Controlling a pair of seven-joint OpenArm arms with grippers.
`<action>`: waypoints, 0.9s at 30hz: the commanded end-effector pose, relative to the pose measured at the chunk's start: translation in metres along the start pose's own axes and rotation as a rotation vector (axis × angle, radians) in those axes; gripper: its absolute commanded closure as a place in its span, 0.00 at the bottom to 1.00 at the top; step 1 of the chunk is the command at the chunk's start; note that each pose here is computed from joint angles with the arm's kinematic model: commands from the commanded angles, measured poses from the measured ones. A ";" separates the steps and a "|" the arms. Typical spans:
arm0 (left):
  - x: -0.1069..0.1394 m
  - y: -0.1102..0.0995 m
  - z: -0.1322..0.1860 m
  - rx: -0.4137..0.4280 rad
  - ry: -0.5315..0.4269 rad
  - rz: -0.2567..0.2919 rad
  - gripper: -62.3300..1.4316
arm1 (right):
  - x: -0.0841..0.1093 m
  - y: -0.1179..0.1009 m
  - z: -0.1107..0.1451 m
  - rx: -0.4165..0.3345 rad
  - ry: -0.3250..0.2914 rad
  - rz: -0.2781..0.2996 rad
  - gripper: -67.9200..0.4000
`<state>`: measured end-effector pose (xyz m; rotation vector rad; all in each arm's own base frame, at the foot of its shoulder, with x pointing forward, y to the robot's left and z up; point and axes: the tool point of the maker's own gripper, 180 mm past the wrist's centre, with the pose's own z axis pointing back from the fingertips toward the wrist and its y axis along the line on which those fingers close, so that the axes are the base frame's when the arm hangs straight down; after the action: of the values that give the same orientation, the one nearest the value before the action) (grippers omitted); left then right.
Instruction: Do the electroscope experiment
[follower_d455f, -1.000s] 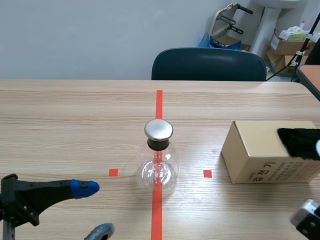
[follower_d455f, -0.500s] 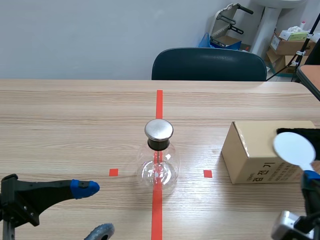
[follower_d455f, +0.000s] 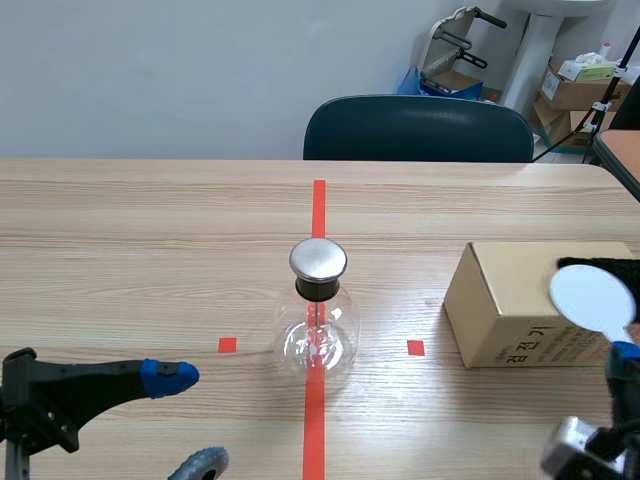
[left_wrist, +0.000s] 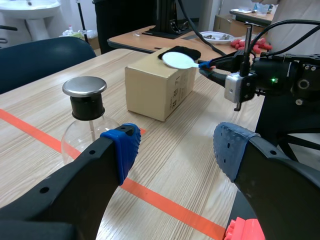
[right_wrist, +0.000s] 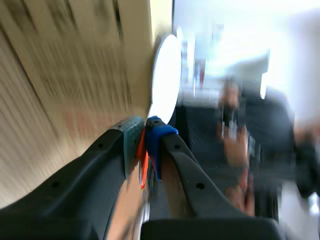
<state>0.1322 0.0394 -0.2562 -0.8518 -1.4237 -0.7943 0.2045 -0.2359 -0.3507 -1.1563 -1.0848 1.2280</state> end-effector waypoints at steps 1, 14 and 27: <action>0.009 -0.001 -0.004 0.001 -0.040 0.007 0.43 | -0.021 -0.007 0.000 -0.018 0.091 0.008 0.98; 0.009 -0.001 -0.004 0.001 -0.039 0.007 0.43 | -0.024 -0.009 -0.001 -0.022 0.090 0.021 0.98; 0.008 -0.002 -0.006 0.008 -0.045 0.014 0.43 | -0.010 -0.011 -0.001 -0.036 0.024 0.027 0.98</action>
<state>0.1328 0.0367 -0.2556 -0.8556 -1.4303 -0.7801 0.2022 -0.2573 -0.3449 -1.2235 -1.0276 1.1517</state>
